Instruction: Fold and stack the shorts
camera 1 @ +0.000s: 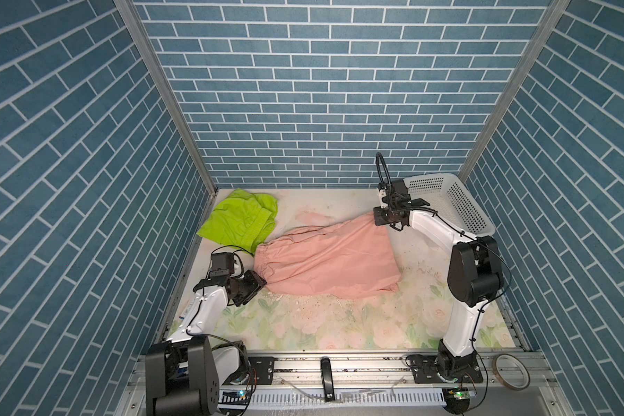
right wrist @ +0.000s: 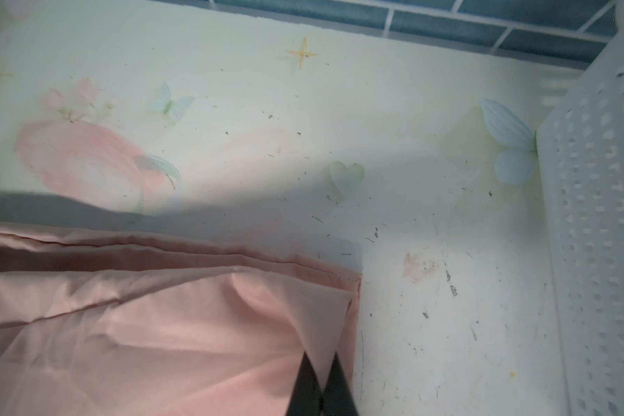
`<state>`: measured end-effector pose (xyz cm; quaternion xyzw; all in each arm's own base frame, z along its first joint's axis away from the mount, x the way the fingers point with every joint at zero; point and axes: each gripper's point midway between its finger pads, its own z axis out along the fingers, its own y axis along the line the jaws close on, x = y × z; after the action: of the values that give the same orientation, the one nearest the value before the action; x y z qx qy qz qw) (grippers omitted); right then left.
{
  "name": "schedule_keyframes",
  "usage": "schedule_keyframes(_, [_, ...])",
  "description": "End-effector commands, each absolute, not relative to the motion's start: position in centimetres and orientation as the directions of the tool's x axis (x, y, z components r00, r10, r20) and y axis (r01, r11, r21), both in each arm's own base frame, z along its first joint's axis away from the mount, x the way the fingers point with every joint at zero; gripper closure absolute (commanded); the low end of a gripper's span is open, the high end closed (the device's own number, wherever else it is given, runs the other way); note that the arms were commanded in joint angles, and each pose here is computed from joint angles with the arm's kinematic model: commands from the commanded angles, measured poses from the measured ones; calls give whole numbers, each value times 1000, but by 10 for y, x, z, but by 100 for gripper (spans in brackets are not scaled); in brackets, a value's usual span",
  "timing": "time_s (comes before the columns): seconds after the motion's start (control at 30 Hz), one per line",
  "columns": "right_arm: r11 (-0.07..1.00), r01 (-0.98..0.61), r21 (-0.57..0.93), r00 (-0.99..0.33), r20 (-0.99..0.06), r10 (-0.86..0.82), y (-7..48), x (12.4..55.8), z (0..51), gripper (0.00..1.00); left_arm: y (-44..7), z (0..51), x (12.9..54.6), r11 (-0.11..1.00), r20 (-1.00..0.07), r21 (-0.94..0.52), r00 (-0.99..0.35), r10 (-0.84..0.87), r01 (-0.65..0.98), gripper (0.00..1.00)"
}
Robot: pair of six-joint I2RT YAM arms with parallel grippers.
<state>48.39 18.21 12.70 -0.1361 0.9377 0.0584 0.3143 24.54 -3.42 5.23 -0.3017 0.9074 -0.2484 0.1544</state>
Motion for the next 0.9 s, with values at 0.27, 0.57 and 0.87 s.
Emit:
schedule_keyframes(0.27, [954, -293, 60, -767, -611, -197, 174, 478, 145, 45, -17, 123, 266, 764, -295, -510, -754, -587, -395, 0])
schedule_keyframes(0.57, [963, -211, 165, -870, -482, -108, 146, 371, 132, 40, -13, 130, 338, 776, -366, -547, -745, -558, -313, 0])
schedule_keyframes(0.87, [951, -89, 297, -937, -349, 21, 132, 271, 75, 38, -17, 115, 384, 809, -396, -535, -773, -495, -244, 1])
